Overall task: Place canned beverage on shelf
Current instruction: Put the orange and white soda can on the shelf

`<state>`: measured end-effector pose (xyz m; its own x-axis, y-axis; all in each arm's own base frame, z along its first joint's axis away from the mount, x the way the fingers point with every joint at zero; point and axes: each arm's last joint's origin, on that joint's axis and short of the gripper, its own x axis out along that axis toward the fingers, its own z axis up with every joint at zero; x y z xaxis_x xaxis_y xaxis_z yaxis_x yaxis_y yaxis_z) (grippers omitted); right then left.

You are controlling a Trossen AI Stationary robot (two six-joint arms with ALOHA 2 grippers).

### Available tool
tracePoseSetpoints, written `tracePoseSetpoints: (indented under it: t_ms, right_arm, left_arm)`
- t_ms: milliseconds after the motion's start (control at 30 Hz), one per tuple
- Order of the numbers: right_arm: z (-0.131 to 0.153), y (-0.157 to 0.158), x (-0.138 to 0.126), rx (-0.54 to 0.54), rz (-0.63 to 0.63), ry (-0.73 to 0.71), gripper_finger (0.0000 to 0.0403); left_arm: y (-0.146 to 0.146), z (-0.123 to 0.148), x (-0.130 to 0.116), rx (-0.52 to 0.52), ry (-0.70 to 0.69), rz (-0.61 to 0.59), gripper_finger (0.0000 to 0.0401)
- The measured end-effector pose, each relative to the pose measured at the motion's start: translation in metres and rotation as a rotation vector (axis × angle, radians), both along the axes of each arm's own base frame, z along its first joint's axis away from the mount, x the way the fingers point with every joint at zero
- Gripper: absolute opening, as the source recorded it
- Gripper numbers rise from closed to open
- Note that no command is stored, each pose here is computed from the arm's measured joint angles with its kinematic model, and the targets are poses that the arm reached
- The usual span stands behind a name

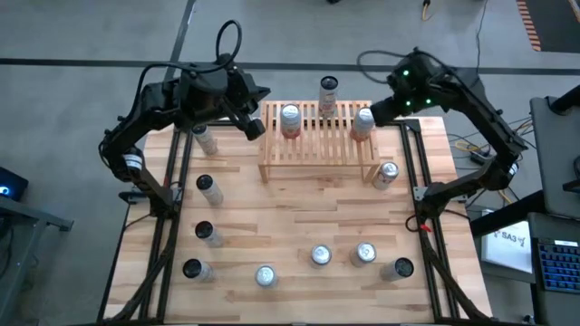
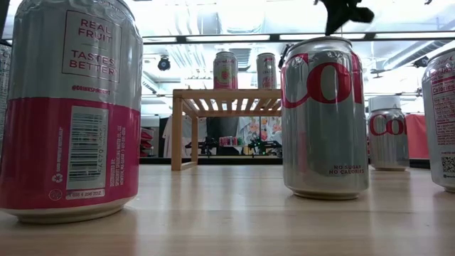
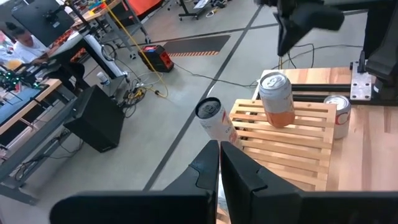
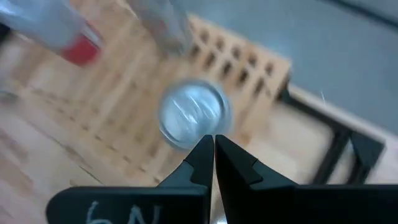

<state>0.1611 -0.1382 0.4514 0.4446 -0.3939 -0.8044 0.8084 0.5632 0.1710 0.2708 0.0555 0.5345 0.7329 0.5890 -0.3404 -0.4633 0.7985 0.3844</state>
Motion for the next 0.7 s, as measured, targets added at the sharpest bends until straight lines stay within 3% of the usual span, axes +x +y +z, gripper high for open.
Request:
tracePoseSetpoints:
  t_ms: [267,467,700]
  right_arm:
    - [0.020,-0.008,0.017,-0.184,0.214,-0.234,0.0009]
    - [-0.006,-0.020,0.032,-0.122,0.227,-0.203,0.0009]
    - [-0.033,-0.026,0.035,-0.068,0.136,-0.105,0.0009]
  left_arm:
    - [0.002,0.000,0.000,0.001,-0.005,0.006,0.0000]
    - [0.002,0.000,0.000,-0.004,-0.009,0.009,0.0000]
    - [0.002,0.000,0.000,-0.004,-0.009,0.009,0.0000]
